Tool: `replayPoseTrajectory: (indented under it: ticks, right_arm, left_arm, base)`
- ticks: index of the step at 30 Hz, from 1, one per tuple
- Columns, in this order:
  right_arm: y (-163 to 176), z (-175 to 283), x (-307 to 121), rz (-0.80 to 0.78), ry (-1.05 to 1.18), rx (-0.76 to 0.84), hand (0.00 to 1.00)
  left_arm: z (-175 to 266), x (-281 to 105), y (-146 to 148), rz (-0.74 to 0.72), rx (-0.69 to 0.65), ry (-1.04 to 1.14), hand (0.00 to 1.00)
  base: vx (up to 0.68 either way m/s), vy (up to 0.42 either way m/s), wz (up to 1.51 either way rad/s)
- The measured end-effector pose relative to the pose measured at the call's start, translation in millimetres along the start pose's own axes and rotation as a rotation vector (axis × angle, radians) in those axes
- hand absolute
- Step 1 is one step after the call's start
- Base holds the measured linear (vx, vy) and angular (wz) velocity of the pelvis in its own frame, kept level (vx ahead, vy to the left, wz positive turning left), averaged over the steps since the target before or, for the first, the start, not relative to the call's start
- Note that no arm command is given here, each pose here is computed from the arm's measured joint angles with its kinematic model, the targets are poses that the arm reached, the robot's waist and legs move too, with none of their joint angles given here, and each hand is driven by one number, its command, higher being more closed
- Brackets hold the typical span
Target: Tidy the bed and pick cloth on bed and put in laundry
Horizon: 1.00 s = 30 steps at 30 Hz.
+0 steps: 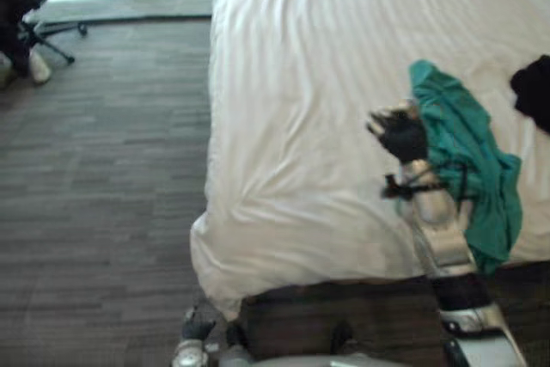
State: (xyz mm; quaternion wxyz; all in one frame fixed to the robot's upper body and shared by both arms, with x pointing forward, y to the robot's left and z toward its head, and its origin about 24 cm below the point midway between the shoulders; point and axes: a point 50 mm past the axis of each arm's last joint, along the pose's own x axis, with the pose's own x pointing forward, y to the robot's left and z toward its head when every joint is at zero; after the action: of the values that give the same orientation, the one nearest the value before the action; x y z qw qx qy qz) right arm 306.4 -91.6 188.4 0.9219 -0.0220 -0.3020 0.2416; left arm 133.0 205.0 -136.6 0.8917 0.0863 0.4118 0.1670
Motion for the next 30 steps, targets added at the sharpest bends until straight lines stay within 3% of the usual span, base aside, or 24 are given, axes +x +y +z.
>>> replayPoseTrajectory:
  ticks: [5, 11, 16, 21, 24, 26, 30]
  right_arm:
    - [71.8, -4.9, 39.2, 0.330, 0.039, 0.198, 1.00]
    - [123.0, -19.0, 46.1, 0.449, 0.120, 0.314, 1.00]
    - [139.0, -77.0, 9.7, 0.425, 0.378, 0.347, 1.00]
    - [80.2, -151.0, -43.4, 0.208, 0.763, 0.134, 1.00]
    - [9.5, -175.2, -91.5, -0.112, 0.967, 0.069, 1.00]
    - [-52.5, -175.0, -139.4, -0.425, 1.075, 0.058, 1.00]
    - [-110.4, -155.0, -232.0, -0.847, 1.154, 0.089, 1.00]
  left_arm:
    - [42.6, 2.9, -7.5, -0.031, -0.071, -0.180, 0.00]
    - [74.4, 4.6, -18.7, -0.070, -0.092, -0.287, 0.00]
    - [89.1, 2.9, -31.6, -0.110, -0.092, -0.337, 0.00]
    - [103.3, -1.2, -53.5, -0.179, -0.078, -0.373, 0.00]
    - [104.0, 0.1, -55.5, -0.185, -0.067, -0.368, 0.00]
    - [103.1, 1.0, -53.6, -0.182, -0.063, -0.364, 0.00]
    - [96.6, 3.2, -50.3, -0.176, -0.055, -0.328, 0.00]
  base:
    - [-0.04, 0.006, 0.69]
    - [-0.04, 0.011, 0.45]
    - [-0.08, -0.014, 0.21]
    - [-0.11, -0.003, 0.02]
    - [-0.14, -0.005, -0.12]
    - [-0.09, 0.011, -0.19]
    - [-0.01, 0.024, -0.21]
